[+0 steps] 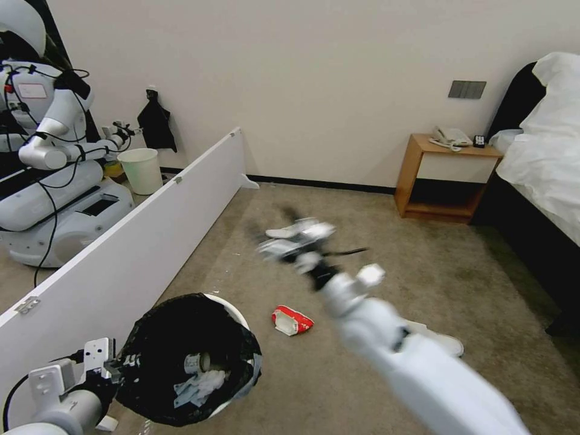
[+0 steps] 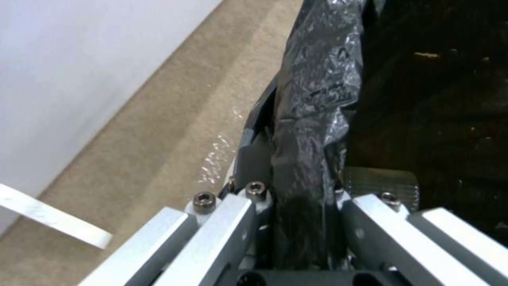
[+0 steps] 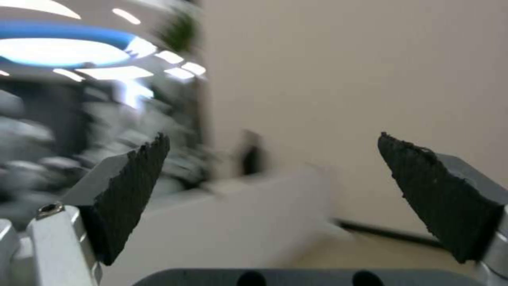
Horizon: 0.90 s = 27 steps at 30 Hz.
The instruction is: Pick up the trash bin, then pick up the garbage from the floor and place it into the trash bin.
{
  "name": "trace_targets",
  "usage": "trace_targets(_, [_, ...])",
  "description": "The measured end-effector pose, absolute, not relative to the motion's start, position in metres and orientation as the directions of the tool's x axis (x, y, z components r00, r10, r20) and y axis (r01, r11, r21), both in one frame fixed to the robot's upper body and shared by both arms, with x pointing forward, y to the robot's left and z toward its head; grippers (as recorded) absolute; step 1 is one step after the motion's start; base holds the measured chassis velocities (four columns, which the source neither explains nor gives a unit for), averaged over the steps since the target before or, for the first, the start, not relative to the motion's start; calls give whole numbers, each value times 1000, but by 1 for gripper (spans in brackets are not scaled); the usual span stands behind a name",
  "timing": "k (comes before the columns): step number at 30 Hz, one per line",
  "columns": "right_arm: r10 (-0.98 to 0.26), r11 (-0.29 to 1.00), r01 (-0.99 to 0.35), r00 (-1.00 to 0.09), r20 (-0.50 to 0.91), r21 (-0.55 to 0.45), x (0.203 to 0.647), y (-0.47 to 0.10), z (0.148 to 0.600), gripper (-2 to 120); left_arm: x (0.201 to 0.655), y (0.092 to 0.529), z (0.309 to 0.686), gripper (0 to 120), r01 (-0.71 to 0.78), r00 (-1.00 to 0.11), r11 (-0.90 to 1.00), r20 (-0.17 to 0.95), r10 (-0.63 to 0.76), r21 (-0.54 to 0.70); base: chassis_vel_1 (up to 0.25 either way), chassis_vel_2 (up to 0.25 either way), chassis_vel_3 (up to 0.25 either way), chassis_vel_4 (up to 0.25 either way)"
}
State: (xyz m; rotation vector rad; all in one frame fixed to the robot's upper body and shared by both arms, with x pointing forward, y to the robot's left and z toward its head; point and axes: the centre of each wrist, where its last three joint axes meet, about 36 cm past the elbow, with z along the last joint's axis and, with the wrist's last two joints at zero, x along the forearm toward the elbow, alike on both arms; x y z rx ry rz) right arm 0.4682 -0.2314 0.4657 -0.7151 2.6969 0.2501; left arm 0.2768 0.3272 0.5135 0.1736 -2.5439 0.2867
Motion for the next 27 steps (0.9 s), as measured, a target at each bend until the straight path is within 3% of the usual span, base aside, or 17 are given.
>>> trace_targets(5, [-261, 962, -274, -922, -285, 8, 418, -315, 452, 100, 274, 324, 510, 2, -199, -844, 966, 530, -84, -163, 0, 0, 0, 0])
trace_targets(10, [-154, 987, -141, -964, -217, -75, 364, -351, 433, 100, 272, 322, 506, 2, -210, -847, 964, 523, -96, -163, 0, 0, 0, 0])
trace_targets(14, [-22, 996, -8, -985, -170, -84, 309, -343, 411, 100, 268, 323, 503, 2, -216, -848, 966, 517, -113, -142, 0, 0, 0, 0])
trace_targets(19, [71, 977, 89, -993, -98, -194, 251, -325, 377, 100, 262, 323, 499, 2, -211, -840, 969, 532, -111, -132, 0, 0, 0, 0])
trace_targets(27, [134, 964, 161, -982, -135, -213, 231, -331, 384, 100, 260, 328, 501, 2, -216, -840, 970, 527, -129, -108, 0, 0, 0, 0])
